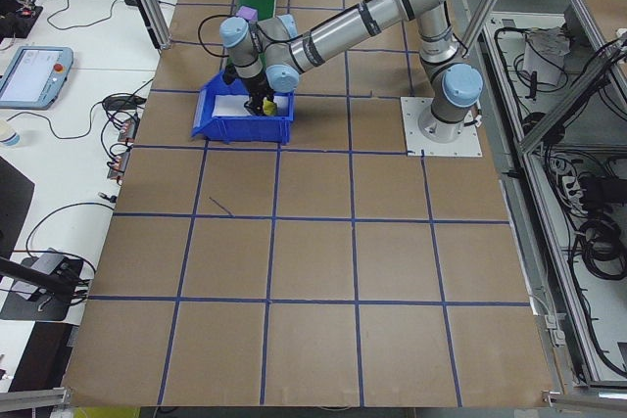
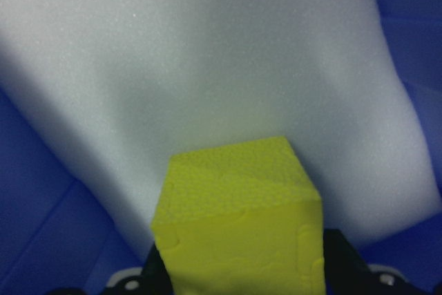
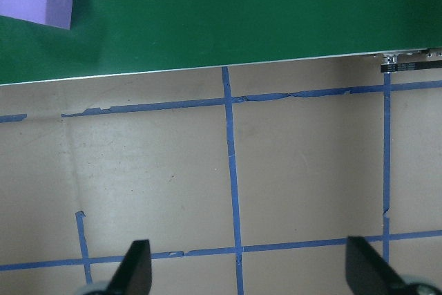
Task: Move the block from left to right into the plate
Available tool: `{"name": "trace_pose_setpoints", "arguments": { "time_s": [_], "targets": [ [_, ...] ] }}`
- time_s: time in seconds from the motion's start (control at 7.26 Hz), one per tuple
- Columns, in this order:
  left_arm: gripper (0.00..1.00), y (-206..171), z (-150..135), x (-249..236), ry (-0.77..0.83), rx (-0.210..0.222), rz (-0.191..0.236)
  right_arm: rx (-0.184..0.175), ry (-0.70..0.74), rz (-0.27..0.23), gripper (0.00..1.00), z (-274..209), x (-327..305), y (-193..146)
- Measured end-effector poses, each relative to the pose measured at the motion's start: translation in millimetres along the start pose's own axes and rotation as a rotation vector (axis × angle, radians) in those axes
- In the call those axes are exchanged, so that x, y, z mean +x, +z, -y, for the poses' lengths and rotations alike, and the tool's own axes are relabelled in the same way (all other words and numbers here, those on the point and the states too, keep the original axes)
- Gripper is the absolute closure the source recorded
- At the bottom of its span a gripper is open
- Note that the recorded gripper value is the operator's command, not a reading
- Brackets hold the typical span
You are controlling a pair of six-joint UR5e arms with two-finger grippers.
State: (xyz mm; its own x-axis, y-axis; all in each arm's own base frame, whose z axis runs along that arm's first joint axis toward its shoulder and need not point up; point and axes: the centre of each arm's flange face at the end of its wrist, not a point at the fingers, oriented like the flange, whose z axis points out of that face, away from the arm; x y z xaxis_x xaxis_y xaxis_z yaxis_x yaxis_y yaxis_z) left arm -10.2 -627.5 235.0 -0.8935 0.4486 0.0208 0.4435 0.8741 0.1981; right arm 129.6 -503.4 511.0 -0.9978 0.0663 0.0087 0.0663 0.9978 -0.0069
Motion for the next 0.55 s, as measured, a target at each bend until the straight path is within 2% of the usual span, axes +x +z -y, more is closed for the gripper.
{"name": "trace_pose_setpoints", "arguments": {
  "time_s": [0.28, 0.55],
  "targets": [
    [0.5, -46, -4, 5, -0.06, 0.071, 0.001, -0.001, 0.0, 0.0, 0.0, 0, 0, 0],
    [0.48, -122, -8, 42, -0.154, 0.138, 0.0, -0.001, 0.0, 0.0, 0.0, 0, 0, 1]
  ]
}}
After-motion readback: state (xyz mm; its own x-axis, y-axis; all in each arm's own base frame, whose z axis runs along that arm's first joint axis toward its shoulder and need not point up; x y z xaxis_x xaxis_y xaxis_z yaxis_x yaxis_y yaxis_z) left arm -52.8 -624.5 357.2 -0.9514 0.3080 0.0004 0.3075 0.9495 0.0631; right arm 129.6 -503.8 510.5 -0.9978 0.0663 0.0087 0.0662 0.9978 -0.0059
